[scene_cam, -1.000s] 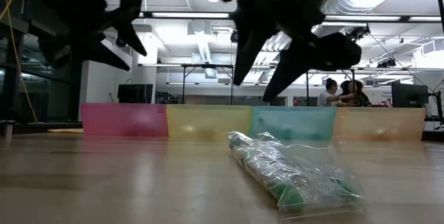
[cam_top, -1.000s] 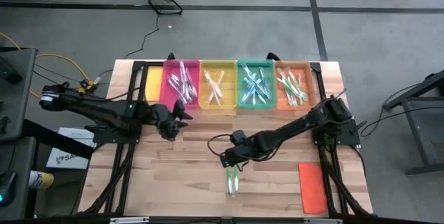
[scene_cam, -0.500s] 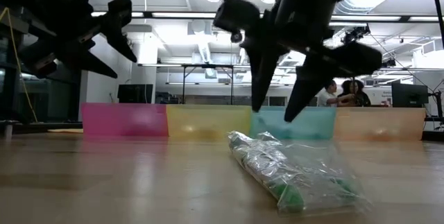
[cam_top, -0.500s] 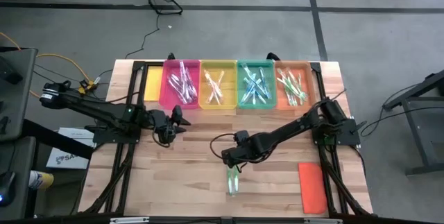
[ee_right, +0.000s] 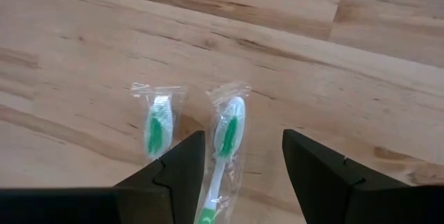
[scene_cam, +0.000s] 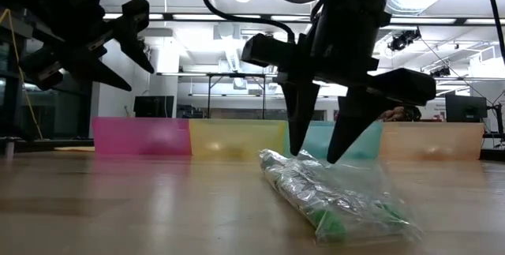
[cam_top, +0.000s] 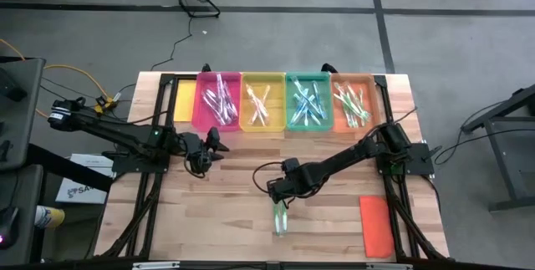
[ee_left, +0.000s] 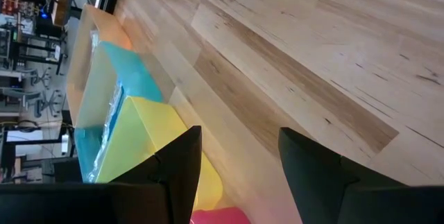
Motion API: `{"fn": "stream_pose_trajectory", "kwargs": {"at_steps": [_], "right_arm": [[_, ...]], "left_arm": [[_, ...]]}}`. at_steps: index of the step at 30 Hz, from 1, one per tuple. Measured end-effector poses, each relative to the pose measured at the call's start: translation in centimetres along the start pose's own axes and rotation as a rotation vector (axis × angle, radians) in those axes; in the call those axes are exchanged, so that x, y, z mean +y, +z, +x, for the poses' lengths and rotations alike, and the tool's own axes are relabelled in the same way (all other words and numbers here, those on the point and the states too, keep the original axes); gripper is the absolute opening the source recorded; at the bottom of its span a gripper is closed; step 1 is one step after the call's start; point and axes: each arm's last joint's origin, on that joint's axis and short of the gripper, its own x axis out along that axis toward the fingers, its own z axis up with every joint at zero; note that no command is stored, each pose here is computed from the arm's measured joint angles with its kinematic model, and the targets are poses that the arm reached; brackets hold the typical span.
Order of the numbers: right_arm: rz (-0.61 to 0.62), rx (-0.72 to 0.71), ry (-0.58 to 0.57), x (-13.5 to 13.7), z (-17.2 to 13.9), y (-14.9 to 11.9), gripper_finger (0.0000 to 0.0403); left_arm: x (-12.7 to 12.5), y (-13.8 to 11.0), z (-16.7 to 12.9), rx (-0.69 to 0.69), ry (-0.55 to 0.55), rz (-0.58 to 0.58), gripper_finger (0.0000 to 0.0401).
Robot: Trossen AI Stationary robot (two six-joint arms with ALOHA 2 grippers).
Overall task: Pick & Place Toothbrushes
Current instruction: Put the green toothbrush into the orange bin
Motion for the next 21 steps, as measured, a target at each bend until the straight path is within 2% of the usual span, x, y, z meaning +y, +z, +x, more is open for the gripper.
{"fn": "stream_pose_trajectory", "kwargs": {"at_steps": [10,13,16,21], "right_arm": [[-0.001,0.005,-0.008,0.2,1.4,-0.3,0.0187],[0.0,0.0,-0.011,0.1,1.5,-0.3,0.0173],[-0.005,-0.014,-0.019,0.0,1.5,-0.3,0.0133],[-0.02,-0.013,-0.05,-0.4,1.1,0.0,0.0031]], "left_arm": [[0.0,0.0,0.0,0.0,-0.002,0.001,0.0186],[-0.1,0.0,0.0,0.003,-0.006,0.002,0.0186],[-0.1,-0.1,0.0,0.007,-0.012,0.004,0.0186],[-0.2,-0.1,0.0,0.012,-0.019,0.006,0.0186]]}}
